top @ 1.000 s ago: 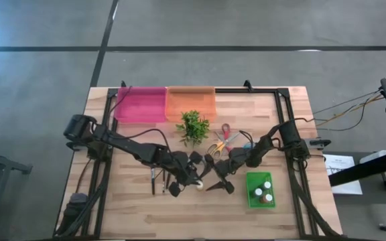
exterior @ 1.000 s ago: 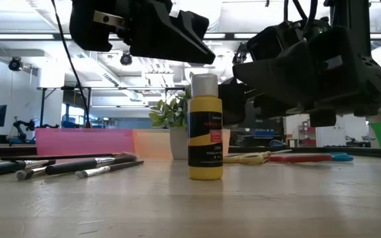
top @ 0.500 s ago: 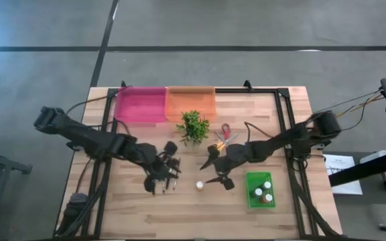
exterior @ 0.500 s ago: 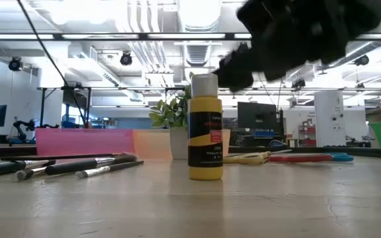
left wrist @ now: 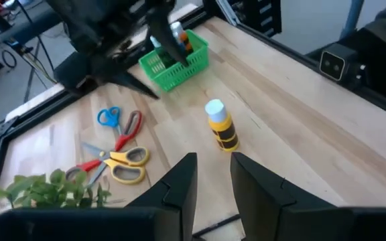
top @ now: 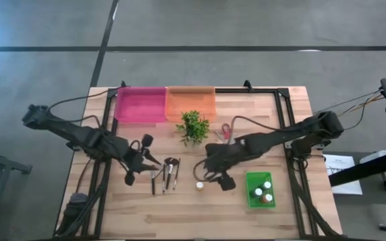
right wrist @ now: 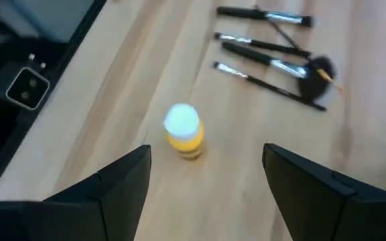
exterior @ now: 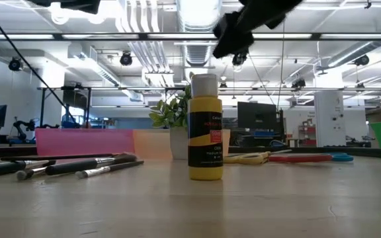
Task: Pick & Place Paint Supplies
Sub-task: Put the yellow paint bottle into the green bin
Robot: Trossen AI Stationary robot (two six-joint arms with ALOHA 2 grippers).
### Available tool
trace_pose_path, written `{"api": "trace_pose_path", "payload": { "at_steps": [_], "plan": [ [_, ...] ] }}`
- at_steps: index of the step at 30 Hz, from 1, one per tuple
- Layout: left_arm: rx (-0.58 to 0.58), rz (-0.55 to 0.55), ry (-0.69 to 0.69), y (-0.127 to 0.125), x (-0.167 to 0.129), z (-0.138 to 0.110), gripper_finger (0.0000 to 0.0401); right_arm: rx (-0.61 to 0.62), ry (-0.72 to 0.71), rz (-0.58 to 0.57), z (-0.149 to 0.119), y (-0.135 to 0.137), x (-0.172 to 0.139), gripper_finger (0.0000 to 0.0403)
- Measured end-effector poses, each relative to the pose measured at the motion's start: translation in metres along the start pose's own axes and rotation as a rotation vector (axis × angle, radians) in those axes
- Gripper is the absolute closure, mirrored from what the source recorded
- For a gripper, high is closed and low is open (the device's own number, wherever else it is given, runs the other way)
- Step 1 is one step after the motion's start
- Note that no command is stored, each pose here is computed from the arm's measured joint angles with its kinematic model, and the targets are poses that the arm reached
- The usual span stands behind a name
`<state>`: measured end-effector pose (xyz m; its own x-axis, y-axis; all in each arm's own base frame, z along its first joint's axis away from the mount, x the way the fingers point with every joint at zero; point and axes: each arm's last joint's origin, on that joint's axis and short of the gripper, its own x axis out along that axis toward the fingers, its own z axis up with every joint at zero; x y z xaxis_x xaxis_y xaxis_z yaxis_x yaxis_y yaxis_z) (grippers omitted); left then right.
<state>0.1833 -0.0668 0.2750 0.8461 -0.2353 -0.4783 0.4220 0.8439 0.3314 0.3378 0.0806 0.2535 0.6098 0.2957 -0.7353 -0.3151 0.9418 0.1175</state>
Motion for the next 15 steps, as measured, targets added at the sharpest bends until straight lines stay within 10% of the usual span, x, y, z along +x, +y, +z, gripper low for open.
{"api": "trace_pose_path", "payload": {
  "at_steps": [15],
  "plan": [
    [-0.039, 0.011, -0.009, -0.004, -0.009, -0.014, 0.0302, -0.057, 0.264, 0.058, 0.040, 0.004, 0.061, 0.0119]
  ]
}}
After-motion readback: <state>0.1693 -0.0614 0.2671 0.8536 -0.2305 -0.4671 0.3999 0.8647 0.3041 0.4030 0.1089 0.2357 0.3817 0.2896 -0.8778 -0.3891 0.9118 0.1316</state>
